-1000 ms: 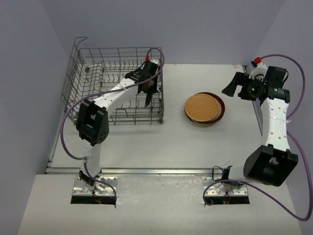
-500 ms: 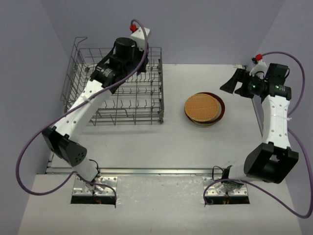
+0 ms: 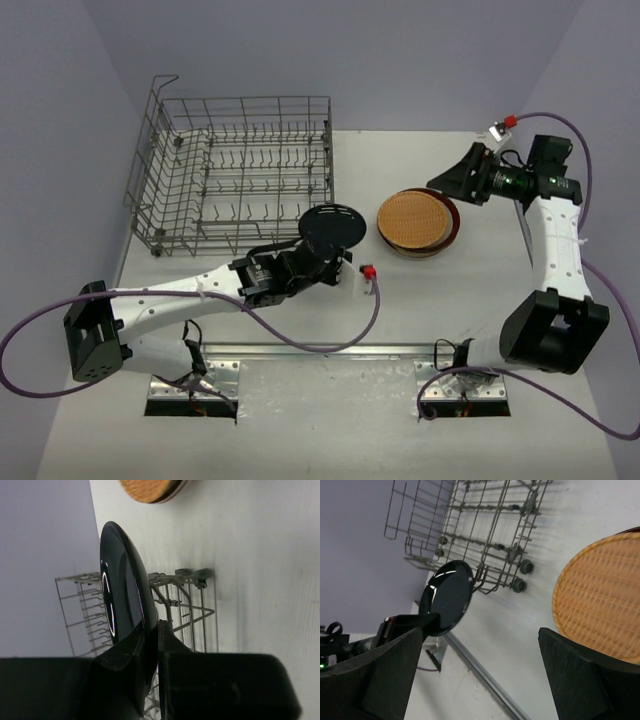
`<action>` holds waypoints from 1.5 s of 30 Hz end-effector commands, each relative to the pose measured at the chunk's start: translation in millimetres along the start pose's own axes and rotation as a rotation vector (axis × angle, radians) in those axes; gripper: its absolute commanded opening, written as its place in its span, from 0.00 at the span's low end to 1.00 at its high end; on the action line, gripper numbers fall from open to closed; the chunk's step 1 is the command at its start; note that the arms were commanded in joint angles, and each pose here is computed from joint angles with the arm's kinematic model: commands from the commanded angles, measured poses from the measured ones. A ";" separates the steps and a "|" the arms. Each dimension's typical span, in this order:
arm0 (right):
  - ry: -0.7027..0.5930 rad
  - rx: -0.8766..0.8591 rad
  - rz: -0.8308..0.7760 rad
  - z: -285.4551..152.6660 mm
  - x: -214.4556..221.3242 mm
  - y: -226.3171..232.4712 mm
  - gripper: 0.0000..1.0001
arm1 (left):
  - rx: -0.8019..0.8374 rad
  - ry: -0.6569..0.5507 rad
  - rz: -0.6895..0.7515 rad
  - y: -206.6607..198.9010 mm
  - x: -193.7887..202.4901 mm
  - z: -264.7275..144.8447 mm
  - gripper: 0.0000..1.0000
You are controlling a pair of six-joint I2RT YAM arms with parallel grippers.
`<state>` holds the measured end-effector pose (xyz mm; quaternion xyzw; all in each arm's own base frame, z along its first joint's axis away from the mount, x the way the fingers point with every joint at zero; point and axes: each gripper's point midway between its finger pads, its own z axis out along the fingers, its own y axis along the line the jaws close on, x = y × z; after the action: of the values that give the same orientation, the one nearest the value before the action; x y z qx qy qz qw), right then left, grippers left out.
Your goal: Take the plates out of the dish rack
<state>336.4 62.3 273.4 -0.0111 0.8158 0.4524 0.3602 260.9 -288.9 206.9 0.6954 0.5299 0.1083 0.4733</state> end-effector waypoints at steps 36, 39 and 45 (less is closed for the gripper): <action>0.278 -0.177 0.012 60.2 98.3 29.1 0.00 | -0.393 -0.177 0.182 54.8 -80.9 -34.4 0.96; 0.203 -0.047 -0.003 50.0 73.4 -8.6 0.00 | -0.409 -0.149 -0.032 89.7 -69.3 -39.8 1.00; 0.150 0.244 -0.028 28.5 42.5 -91.4 0.00 | -0.472 -0.021 -0.564 165.2 -7.1 -56.0 1.00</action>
<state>327.1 87.2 188.8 -0.0153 0.8567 0.4378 0.2723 291.6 -310.4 330.6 0.5708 0.5150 0.1596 0.6192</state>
